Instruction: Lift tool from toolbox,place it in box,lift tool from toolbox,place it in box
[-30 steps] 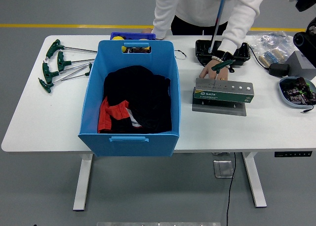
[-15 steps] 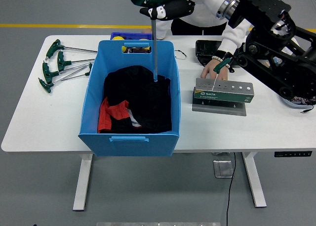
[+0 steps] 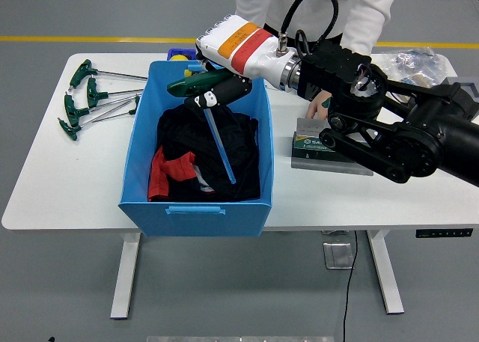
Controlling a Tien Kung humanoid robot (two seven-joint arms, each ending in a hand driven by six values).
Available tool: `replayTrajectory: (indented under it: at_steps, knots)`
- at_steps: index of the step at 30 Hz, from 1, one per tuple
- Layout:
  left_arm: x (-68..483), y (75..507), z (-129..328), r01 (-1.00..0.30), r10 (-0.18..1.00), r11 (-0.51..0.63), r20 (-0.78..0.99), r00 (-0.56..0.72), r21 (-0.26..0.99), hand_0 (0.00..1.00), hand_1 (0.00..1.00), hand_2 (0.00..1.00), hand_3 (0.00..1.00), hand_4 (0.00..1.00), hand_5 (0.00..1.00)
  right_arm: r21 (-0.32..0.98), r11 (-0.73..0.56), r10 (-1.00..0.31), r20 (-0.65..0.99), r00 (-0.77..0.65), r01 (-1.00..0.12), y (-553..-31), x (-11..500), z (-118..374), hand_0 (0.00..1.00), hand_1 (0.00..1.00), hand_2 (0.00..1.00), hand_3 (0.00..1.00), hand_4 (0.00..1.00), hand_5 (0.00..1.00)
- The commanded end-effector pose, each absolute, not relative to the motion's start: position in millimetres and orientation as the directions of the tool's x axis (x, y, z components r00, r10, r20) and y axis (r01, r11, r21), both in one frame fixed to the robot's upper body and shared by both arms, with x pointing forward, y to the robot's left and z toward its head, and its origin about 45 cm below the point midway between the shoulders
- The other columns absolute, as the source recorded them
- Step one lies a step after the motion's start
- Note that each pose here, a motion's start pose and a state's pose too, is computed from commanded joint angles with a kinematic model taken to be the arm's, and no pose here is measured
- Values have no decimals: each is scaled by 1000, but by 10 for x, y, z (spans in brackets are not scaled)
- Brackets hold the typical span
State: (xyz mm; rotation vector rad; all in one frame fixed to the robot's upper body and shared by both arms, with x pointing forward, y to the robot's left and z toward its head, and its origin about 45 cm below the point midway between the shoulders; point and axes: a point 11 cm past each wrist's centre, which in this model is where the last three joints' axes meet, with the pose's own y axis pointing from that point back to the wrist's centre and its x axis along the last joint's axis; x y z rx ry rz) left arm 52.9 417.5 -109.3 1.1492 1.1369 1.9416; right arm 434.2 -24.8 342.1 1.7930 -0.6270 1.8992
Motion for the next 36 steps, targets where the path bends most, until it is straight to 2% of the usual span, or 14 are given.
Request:
replayTrajectory:
  at_steps: [1, 2, 7, 8, 13, 14, 19, 20, 25, 26, 31, 32, 36]
  knots:
    - [532, 4176, -1093, -72, 815, -450, 376, -441, 890, 687, 689, 745, 783, 961, 858, -15, -793, 19, 999, -49, -610, -252, 4351, 3409, 13, 2, 70, 56, 891, 680]
    - [536, 4176, -1092, -72, 815, -450, 376, -441, 890, 684, 685, 743, 779, 959, 856, -10, -790, 23, 999, -47, -614, -258, 4363, 3396, 267, 171, 293, 338, 930, 647]
    - [550, 4178, -1089, -74, 815, -452, 378, -439, 889, 684, 685, 743, 779, 959, 856, 1, -772, 37, 998, -44, -636, -298, 4431, 3357, 267, 171, 293, 338, 930, 647]
    - [551, 4177, -1089, -74, 815, -452, 378, -439, 889, 682, 683, 741, 778, 959, 856, 1, -770, 37, 998, -44, -638, -305, 4439, 3351, 377, 283, 419, 466, 938, 636]
    - [549, 4174, -1090, -73, 815, -452, 379, -438, 889, 682, 683, 741, 778, 959, 856, -1, -756, 30, 999, -37, -655, -356, 4484, 3313, 377, 283, 419, 466, 938, 636]
    - [549, 4175, -1089, -73, 815, -453, 379, -438, 889, 682, 683, 738, 777, 959, 855, 1, -753, 32, 999, -35, -658, -370, 4491, 3300, 429, 350, 470, 498, 944, 628]
    - [550, 4178, -1088, -72, 816, -454, 382, -435, 888, 682, 683, 738, 777, 959, 855, 6, -745, 31, 999, -25, -667, -407, 4507, 3263, 429, 350, 470, 498, 944, 628]
    - [551, 4179, -1087, -72, 816, -455, 382, -434, 888, 682, 678, 737, 774, 952, 848, 7, -745, 31, 999, -24, -667, -415, 4508, 3256, 451, 397, 494, 520, 939, 632]
    - [546, 4177, -1088, -71, 816, -455, 384, -433, 888, 682, 678, 737, 774, 952, 848, 19, -736, 37, 999, -12, -677, -479, 4522, 3212, 451, 397, 494, 520, 939, 632]
    - [542, 4177, -1089, -70, 816, -455, 384, -433, 888, 682, 679, 735, 772, 947, 844, 22, -732, 41, 999, -11, -681, -501, 4530, 3203, 448, 421, 513, 525, 943, 612]
    - [536, 4174, -1091, -69, 816, -454, 383, -433, 888, 682, 679, 735, 772, 947, 844, 40, -714, 77, 997, -21, -699, -634, 4583, 3170, 448, 421, 513, 525, 943, 612]
    - [536, 4174, -1091, -69, 816, -454, 383, -433, 888, 682, 678, 734, 771, 946, 844, 44, -708, 88, 996, -26, -704, -672, 4601, 3161, 491, 483, 555, 530, 968, 612]
    - [526, 4172, -1094, -68, 816, -453, 382, -434, 889, 682, 678, 734, 771, 946, 844, 64, -667, 135, 990, -36, -742, -894, 4703, 3109, 491, 483, 555, 530, 968, 612]
